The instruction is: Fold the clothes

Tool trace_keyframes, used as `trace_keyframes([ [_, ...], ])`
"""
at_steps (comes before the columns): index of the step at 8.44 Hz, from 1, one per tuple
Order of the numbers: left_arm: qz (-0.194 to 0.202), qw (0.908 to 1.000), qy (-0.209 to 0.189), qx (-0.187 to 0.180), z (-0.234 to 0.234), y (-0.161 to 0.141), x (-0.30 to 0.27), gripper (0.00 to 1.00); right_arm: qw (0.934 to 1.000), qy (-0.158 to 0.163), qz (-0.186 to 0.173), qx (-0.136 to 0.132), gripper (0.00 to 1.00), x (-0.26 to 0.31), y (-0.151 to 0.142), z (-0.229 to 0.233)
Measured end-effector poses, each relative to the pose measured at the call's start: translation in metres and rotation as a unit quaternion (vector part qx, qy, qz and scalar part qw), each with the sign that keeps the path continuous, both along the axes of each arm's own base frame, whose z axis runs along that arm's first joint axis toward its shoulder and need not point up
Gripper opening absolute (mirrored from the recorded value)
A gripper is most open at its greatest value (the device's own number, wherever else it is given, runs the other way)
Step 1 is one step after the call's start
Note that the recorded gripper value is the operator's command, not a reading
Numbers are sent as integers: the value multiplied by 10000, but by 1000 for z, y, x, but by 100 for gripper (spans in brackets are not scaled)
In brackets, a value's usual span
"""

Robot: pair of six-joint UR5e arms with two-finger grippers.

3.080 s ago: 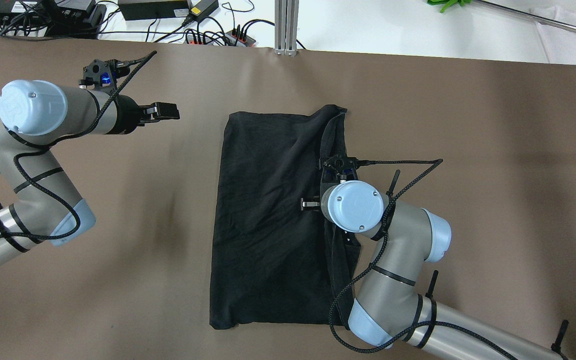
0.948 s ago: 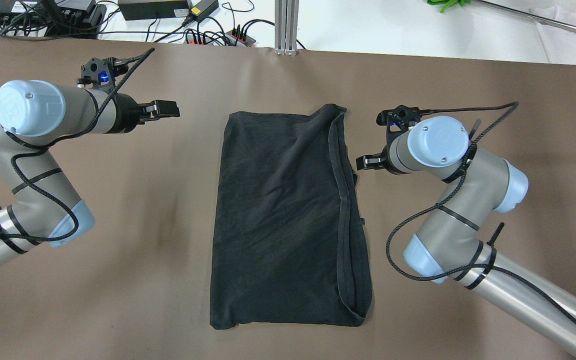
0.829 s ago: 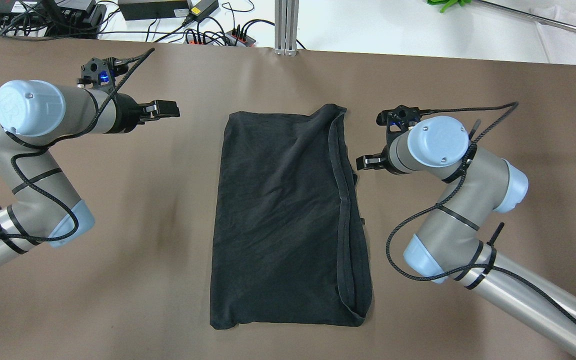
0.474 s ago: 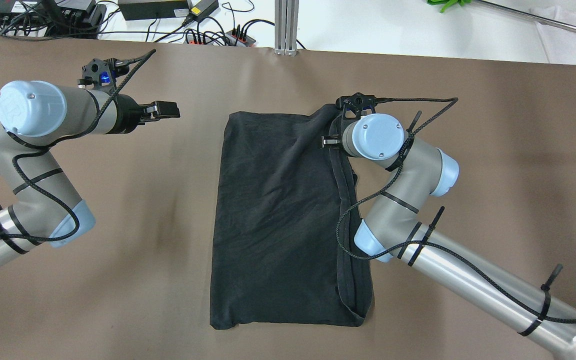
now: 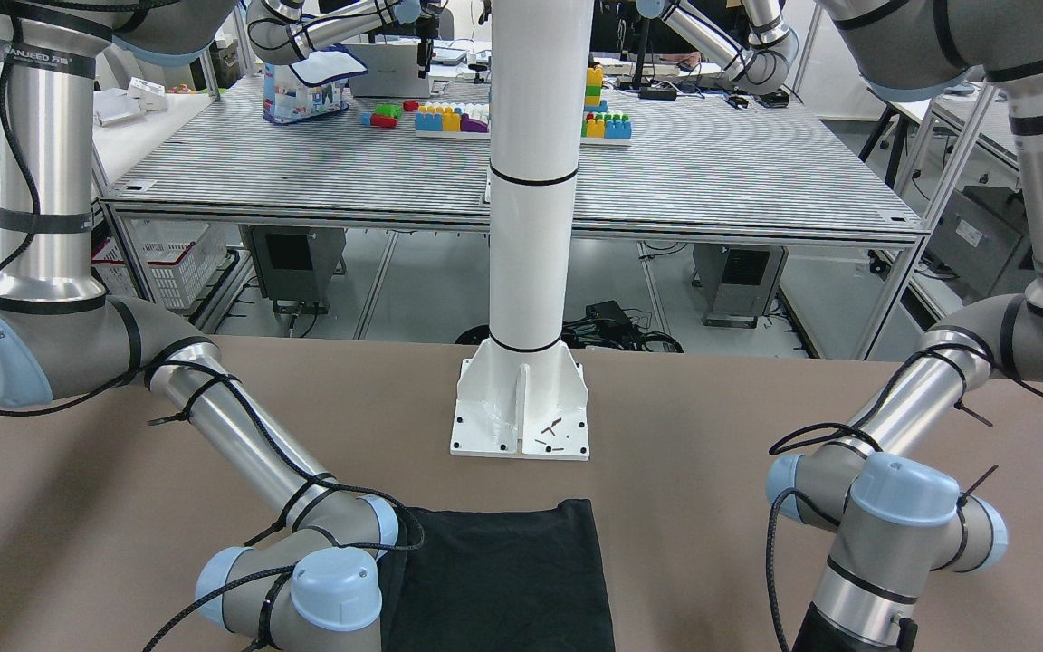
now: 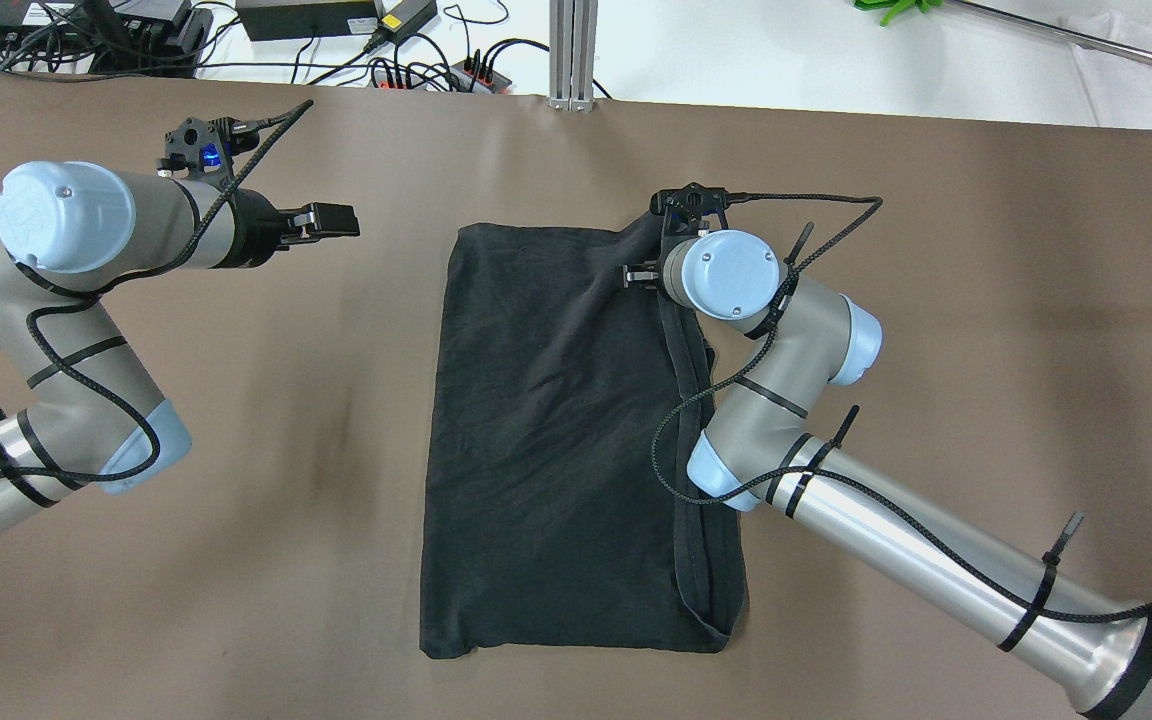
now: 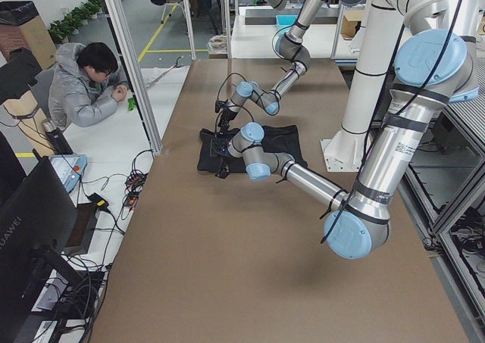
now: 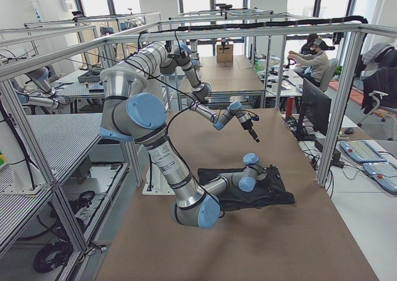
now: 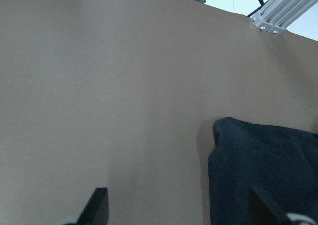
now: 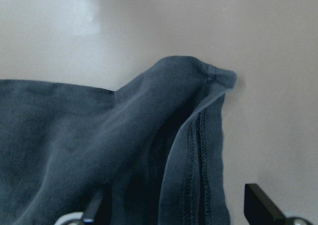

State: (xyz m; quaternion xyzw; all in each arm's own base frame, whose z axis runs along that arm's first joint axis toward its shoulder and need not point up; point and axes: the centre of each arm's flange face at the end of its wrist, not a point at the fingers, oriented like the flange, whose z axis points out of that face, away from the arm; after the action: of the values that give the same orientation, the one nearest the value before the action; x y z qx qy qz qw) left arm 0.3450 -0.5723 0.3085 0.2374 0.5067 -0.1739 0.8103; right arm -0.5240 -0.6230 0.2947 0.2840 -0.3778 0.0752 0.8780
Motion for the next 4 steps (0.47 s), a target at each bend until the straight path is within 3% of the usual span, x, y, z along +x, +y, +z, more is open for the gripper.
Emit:
trace_keyframes([
  [4, 6, 10000, -21, -7, 1, -1, 1, 100, 9999, 98, 30, 17, 94, -3, -4, 20],
])
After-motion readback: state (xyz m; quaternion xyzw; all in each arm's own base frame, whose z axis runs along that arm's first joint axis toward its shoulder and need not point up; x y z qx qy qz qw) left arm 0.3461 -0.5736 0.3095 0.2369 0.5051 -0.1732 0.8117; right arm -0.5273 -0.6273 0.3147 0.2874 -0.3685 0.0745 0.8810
